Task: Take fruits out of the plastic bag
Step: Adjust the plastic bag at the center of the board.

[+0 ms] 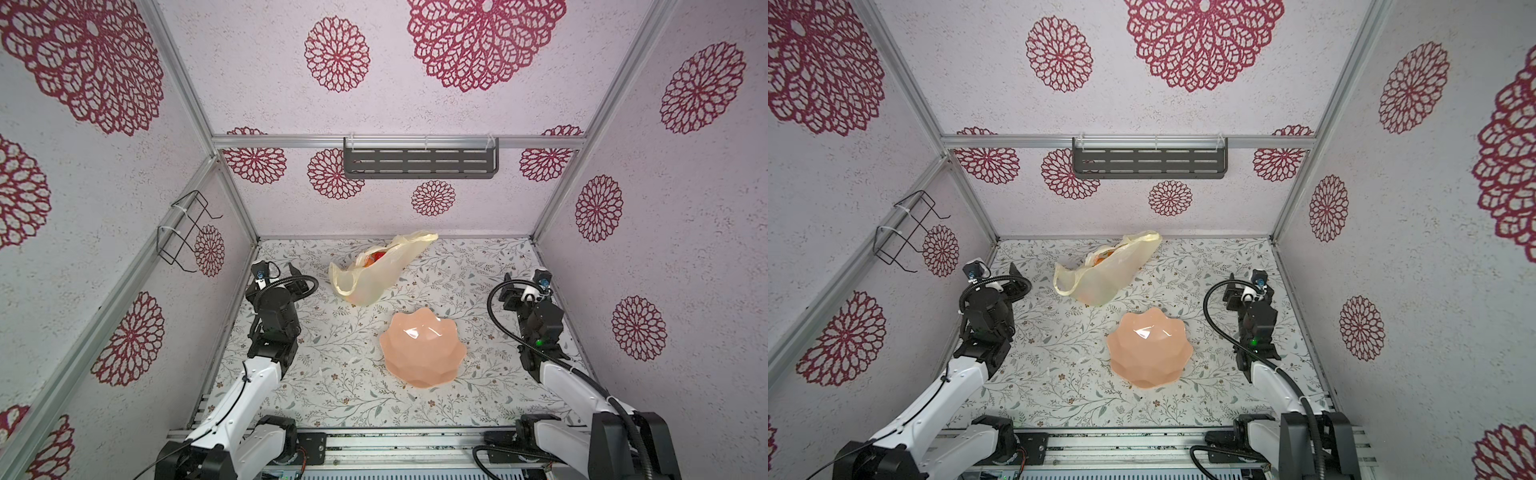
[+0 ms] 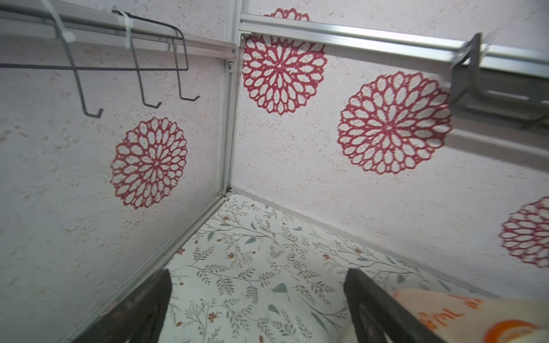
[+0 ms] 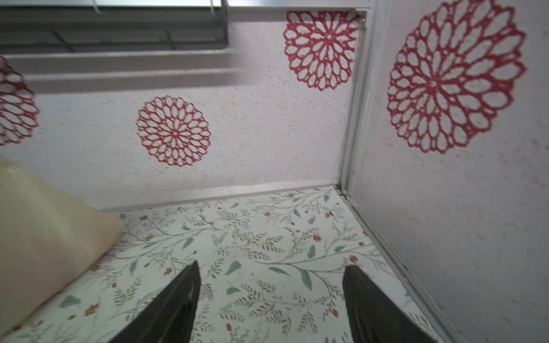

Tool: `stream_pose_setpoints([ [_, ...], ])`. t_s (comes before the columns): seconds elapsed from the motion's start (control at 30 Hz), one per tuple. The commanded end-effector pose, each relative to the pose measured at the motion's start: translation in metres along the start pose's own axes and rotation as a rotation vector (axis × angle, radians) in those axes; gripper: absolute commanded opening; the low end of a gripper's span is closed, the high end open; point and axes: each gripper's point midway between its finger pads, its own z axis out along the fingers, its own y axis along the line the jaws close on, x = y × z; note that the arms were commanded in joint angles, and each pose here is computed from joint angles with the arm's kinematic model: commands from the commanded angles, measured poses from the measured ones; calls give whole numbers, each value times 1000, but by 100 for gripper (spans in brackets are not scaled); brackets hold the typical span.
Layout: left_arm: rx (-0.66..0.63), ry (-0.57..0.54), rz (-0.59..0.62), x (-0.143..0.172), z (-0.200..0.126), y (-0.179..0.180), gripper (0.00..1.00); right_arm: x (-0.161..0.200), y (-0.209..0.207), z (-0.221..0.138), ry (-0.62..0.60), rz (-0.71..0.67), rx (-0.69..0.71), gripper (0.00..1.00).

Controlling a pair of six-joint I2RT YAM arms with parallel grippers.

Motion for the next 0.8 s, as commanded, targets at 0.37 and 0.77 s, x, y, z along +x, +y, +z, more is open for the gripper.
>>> stream_pose_setpoints([
  [0.37, 349, 566, -366, -19, -95, -62, 92, -119, 129, 3, 184, 60, -700, 63],
  [0.77, 552, 791, -523, 0, -123, -110, 91, -135, 199, -1, 171, -237, -913, 64],
])
